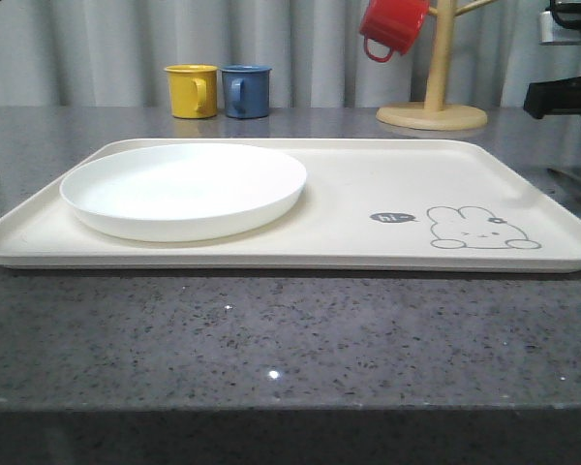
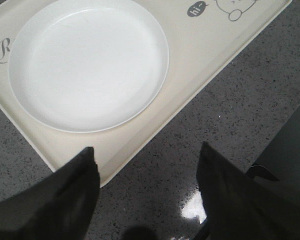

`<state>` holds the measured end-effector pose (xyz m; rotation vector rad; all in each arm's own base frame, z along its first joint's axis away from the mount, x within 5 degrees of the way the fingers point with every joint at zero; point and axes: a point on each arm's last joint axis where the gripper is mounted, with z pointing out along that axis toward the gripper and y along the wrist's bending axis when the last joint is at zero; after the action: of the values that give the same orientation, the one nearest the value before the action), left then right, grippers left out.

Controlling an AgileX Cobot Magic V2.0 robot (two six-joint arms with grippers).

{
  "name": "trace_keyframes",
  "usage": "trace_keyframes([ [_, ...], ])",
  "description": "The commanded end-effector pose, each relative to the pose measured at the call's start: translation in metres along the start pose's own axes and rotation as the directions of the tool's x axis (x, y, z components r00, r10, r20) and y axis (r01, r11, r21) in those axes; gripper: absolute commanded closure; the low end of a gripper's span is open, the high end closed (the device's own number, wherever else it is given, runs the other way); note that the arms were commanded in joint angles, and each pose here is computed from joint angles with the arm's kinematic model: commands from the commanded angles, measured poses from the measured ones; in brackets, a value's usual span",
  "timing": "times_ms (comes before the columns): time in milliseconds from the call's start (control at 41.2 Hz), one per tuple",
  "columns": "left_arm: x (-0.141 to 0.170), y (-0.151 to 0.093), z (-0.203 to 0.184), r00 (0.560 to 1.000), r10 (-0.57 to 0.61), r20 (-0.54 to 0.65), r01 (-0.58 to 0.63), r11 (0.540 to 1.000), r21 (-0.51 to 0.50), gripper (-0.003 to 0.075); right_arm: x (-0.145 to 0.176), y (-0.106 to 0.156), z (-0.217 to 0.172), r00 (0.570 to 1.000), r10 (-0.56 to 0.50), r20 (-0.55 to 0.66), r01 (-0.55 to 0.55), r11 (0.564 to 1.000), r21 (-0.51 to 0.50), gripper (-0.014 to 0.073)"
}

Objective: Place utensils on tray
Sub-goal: 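Grasp the fork with the right gripper and carry it over the tray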

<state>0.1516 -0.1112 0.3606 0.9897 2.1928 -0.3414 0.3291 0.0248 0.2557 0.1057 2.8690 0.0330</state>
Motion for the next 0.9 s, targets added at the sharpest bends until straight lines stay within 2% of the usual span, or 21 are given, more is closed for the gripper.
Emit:
trace_keyframes([
  [0, -0.011, 0.001, -0.008, 0.996, -0.016, 0.089, 0.017, 1.000, -0.014, 0.0300, -0.006, -0.001, -0.020, 0.997, 0.004, 0.082, -0.003, 1.000, -0.010, 0.0564],
  [194, -0.011, 0.001, -0.008, 0.996, -0.016, 0.089, 0.017, 1.000, -0.014, 0.0300, -0.004, -0.002, -0.025, 0.998, -0.003, 0.065, 0.002, 1.000, 0.002, 0.0571],
  [412, -0.011, 0.001, -0.008, 0.996, -0.016, 0.089, 0.017, 1.000, -0.014, 0.0300, -0.007, 0.004, -0.063, 0.995, -0.015, 0.101, 0.017, 1.000, -0.014, 0.0571],
  [558, -0.011, 0.001, -0.008, 0.996, -0.016, 0.089, 0.017, 1.000, -0.014, 0.0300, -0.007, 0.032, -0.087, 0.988, -0.086, 0.127, 0.094, 0.994, -0.053, 0.0571],
  [752, -0.011, 0.001, -0.008, 0.996, -0.016, 0.089, 0.017, 1.000, -0.014, 0.0300, 0.001, 0.086, -0.107, 0.961, -0.210, 0.179, 0.236, 0.961, -0.141, 0.0571],
  [873, -0.011, 0.001, -0.008, 0.996, -0.016, 0.089, 0.017, 1.000, -0.014, 0.0300, 0.004, 0.109, -0.110, 0.962, -0.220, 0.161, 0.247, 0.954, -0.171, 0.0571],
])
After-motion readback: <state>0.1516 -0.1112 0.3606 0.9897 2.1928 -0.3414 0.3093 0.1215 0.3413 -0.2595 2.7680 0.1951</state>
